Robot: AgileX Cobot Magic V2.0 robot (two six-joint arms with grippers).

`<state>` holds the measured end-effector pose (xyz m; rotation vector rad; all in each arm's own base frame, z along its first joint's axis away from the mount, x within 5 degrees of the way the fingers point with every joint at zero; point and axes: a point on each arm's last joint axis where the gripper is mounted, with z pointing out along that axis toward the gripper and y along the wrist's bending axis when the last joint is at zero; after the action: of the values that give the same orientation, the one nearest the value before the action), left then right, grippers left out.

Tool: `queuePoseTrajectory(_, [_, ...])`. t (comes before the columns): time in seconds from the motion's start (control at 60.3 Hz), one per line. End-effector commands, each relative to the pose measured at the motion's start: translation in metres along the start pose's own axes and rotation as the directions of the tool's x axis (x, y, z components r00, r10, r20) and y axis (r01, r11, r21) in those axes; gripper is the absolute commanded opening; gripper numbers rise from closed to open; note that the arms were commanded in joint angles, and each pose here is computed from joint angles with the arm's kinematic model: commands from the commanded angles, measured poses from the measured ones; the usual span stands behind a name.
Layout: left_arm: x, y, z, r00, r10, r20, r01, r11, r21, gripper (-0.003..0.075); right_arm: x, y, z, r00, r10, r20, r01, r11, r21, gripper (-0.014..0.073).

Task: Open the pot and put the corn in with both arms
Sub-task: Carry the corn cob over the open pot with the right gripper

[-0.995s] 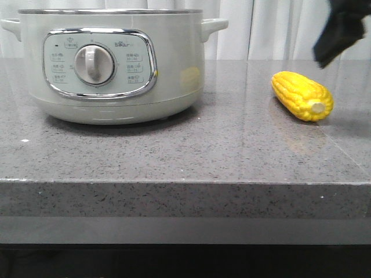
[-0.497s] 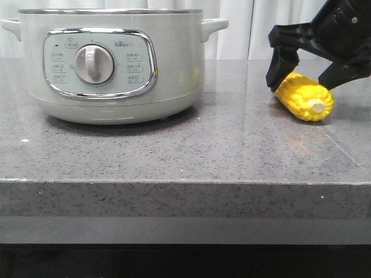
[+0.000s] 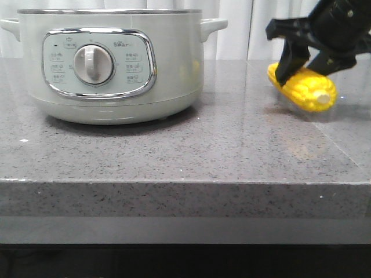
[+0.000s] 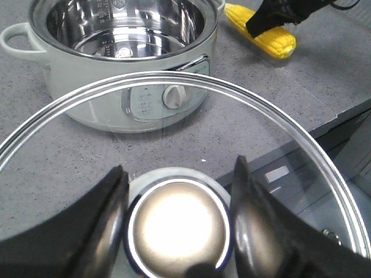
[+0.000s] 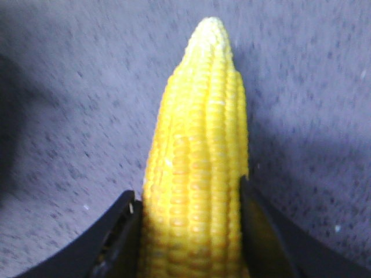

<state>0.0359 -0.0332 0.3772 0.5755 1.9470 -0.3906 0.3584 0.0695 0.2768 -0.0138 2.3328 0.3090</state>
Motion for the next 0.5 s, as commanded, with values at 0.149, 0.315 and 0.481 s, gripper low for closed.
queuePoseTrajectory(0.149, [-0.020, -0.001, -0.007, 0.987, -0.018, 0.163, 0.017, 1.000, 0.008, 0.0134, -0.072, 0.038, -0.078, 0.929, -0.101, 0.355, 0.132, 0.989, -0.064, 0.0170])
queuePoseTrajectory(0.315, [-0.020, -0.001, -0.007, 0.987, -0.018, 0.163, 0.017, 1.000, 0.008, 0.0134, -0.091, 0.099, -0.095, 0.878, -0.182, 0.443, 0.278, 0.947, -0.160, 0.0172])
queuePoseTrajectory(0.481, [-0.020, -0.001, -0.007, 0.987, -0.018, 0.163, 0.017, 1.000, 0.008, 0.0134, -0.090, 0.158, -0.084, 0.859, -0.227, 0.460, 0.374, 0.891, -0.258, 0.0172])
